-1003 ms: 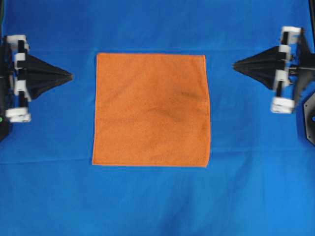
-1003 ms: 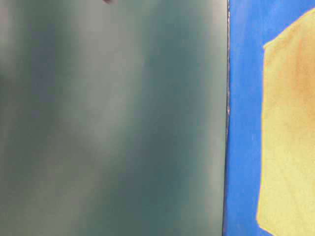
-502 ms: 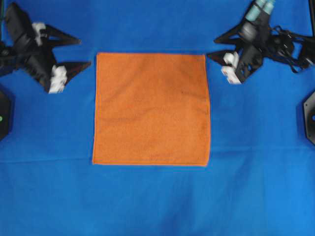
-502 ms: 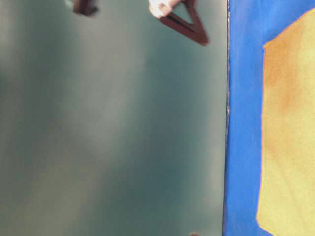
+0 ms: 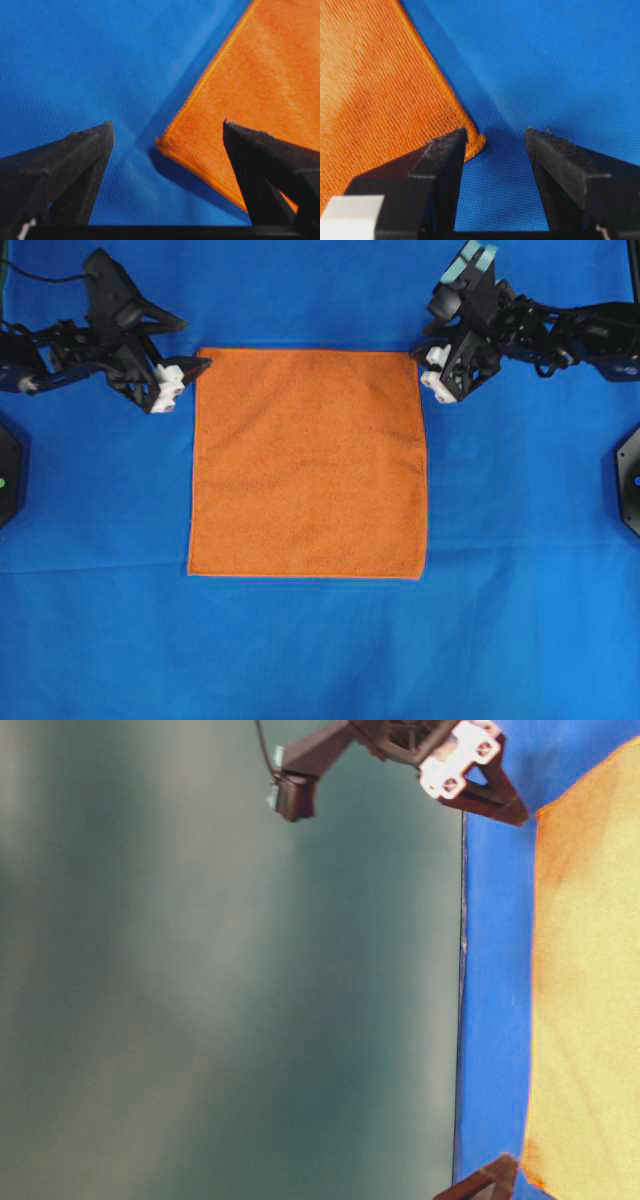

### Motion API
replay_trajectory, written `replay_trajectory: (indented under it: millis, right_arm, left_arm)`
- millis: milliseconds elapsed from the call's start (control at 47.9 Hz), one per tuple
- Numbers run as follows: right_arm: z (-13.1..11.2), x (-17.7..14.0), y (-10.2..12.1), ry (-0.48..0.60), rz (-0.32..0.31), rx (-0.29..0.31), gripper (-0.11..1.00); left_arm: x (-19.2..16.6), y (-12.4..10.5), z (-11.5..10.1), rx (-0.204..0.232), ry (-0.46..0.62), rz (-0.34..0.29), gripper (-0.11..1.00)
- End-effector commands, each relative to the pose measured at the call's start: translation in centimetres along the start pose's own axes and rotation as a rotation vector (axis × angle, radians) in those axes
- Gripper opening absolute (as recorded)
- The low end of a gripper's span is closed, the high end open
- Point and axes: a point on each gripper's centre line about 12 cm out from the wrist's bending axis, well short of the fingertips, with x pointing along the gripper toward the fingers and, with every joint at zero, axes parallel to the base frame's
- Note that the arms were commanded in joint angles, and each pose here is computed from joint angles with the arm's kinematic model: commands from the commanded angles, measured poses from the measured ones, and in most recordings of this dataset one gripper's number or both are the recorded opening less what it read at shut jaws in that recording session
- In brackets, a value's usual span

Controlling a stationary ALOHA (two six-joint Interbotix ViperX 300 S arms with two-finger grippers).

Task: Fold the orange towel.
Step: 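Move both grippers to the towel's top corners, then grasp the top left and right corners with both grippers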

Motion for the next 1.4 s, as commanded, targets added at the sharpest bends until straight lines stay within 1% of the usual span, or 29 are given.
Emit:
replay_trajectory:
  millis: [0,230,313,355,397,522,543,585,648,669,773,857,920,1108,1191,1379]
  right_arm:
    - [0.9,0.3,0.2,-0.026,0.004,-0.001,0.56]
    - [0.5,0.9,0.7,-0.006,0.013,-0.007,0.55]
    - [0.4,0.9,0.7,-0.002,0.013,-0.007,0.52]
    - [0.4,0.9,0.8,0.000,0.014,-0.009,0.47]
    - [0.4,0.9,0.8,0.000,0.014,-0.008,0.39]
    - [0.3,0.9,1.0,0.002,0.018,-0.009,0.05]
    - [0.3,0.9,1.0,0.002,0.019,-0.010,0.02]
    - [0.4,0.9,1.0,0.000,0.020,-0.009,0.01]
    - [0.4,0.8,1.1,-0.004,0.021,-0.008,0.01]
    - [0.4,0.9,1.2,-0.004,0.022,-0.006,0.01]
    - [0.6,0.7,1.2,-0.008,0.022,0.004,0.01]
    - [0.8,0.4,1.3,-0.019,0.023,0.009,0.01]
    - [1.1,0.0,1.3,-0.030,0.025,0.009,0.01]
    - [2.2,-1.9,1.4,-0.072,0.031,0.010,0.01]
    - [2.5,-2.6,1.4,-0.078,0.032,0.010,0.01]
    - [2.7,-3.0,1.4,-0.080,0.033,0.008,0.01]
  left_arm:
    - [1.1,0.1,0.3,0.000,-0.003,0.002,0.92]
    - [2.1,0.2,-0.8,0.002,0.044,0.008,0.89]
    - [2.1,0.2,-1.1,0.002,0.059,0.009,0.83]
    - [2.0,0.3,-1.2,0.005,0.067,0.010,0.75]
    - [2.0,0.3,-1.4,0.007,0.078,0.009,0.62]
    - [1.9,-0.1,-1.8,0.040,0.100,-0.005,0.27]
    - [1.9,-0.2,-1.8,0.046,0.099,-0.008,0.22]
    - [2.0,-0.5,-1.8,0.065,0.102,-0.015,0.13]
    - [1.9,-0.7,-1.8,0.084,0.107,-0.020,0.02]
    - [1.9,-0.7,-1.8,0.087,0.110,-0.020,0.01]
    - [1.9,-0.7,-1.7,0.099,0.116,-0.021,0.01]
    - [1.8,-0.7,-1.3,0.107,0.105,-0.021,0.01]
    - [1.5,-0.7,-0.7,0.116,0.090,-0.022,0.01]
    - [-0.1,-1.0,1.9,0.161,0.036,-0.029,0.01]
    - [-0.8,-1.1,2.8,0.173,0.019,-0.030,0.01]
    - [-1.8,-1.1,3.3,0.174,0.006,-0.031,0.01]
